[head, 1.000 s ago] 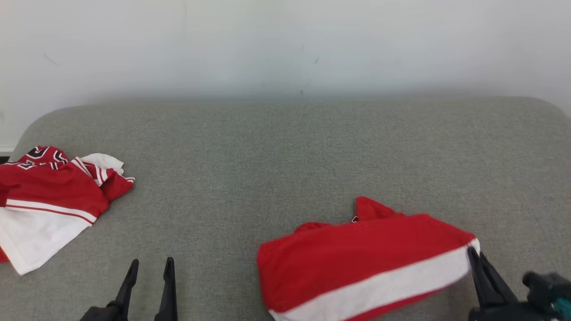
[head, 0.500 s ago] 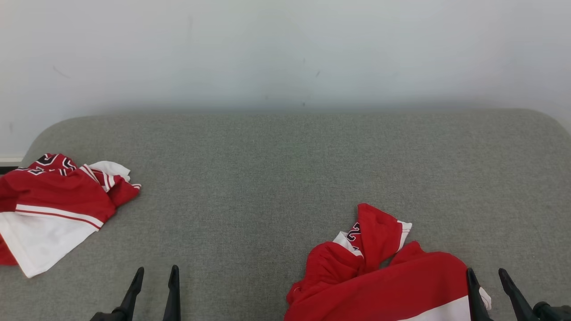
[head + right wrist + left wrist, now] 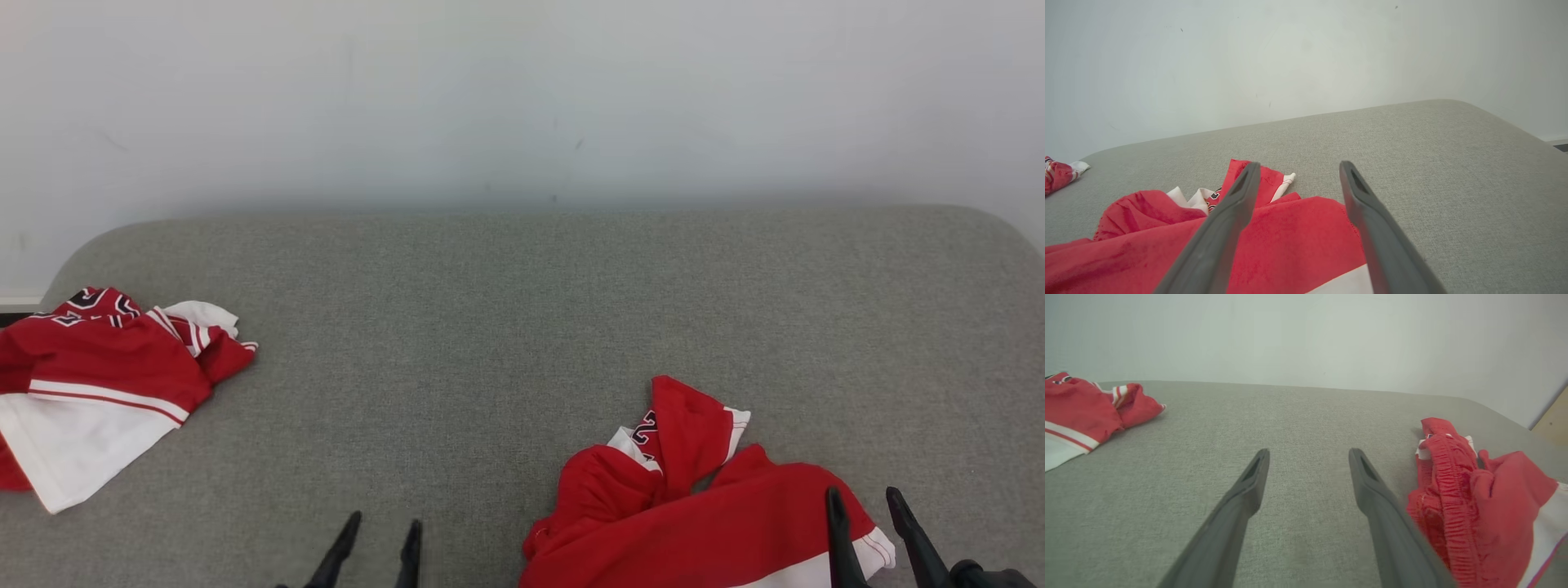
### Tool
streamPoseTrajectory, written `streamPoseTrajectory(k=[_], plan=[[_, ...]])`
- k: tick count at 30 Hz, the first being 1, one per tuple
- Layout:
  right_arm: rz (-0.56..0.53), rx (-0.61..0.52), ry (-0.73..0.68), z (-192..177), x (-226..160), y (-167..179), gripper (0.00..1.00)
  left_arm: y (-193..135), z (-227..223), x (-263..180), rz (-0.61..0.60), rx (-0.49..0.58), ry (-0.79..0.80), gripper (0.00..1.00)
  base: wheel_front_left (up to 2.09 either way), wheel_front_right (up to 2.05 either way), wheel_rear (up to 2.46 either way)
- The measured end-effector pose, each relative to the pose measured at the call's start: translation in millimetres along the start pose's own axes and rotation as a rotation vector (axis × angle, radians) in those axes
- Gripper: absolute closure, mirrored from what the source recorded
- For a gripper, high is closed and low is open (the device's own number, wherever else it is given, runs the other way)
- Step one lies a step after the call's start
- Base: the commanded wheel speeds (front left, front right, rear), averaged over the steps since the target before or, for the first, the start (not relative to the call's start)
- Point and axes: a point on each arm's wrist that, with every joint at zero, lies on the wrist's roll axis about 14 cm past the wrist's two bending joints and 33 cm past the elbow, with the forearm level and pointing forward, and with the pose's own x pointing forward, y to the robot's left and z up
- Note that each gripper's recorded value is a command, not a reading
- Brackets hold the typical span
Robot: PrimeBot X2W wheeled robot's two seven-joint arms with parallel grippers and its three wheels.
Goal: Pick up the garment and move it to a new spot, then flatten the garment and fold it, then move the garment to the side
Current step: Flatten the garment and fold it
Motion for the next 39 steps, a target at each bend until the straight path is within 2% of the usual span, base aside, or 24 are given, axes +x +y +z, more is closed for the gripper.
streamPoseTrajectory(k=[8,16,28,29,30,34,39], plan=[[-0.012,0.005,0.006,-2,-2,-2,0.00,-59,-42,-17,-0.210,-0.005,0.143,0.00,0.00,0.00,0.00],[-0.037,0.011,0.009,-4,-6,-10,0.00,-87,-73,-38,-0.319,-0.040,0.259,0.00,0.00,0.00,0.00],[-0.051,0.016,0.018,-6,-8,-12,0.00,-106,-95,-24,-0.402,-0.041,0.347,0.00,0.00,0.00,0.00],[-0.053,0.017,0.018,-6,-8,-13,0.00,-107,-93,-20,-0.398,-0.048,0.340,0.56,0.00,0.00,0.00],[-0.056,0.017,0.017,-6,-9,-14,0.00,-108,-89,-15,-0.398,-0.057,0.328,1.00,0.00,0.00,0.00],[-0.063,0.019,0.011,-5,-10,-16,0.00,-97,-66,6,-0.365,-0.055,0.248,1.00,0.00,0.00,0.00],[-0.059,0.023,0.011,-7,-9,-14,0.00,-68,-31,26,-0.309,0.020,0.138,1.00,0.00,0.00,0.00]])
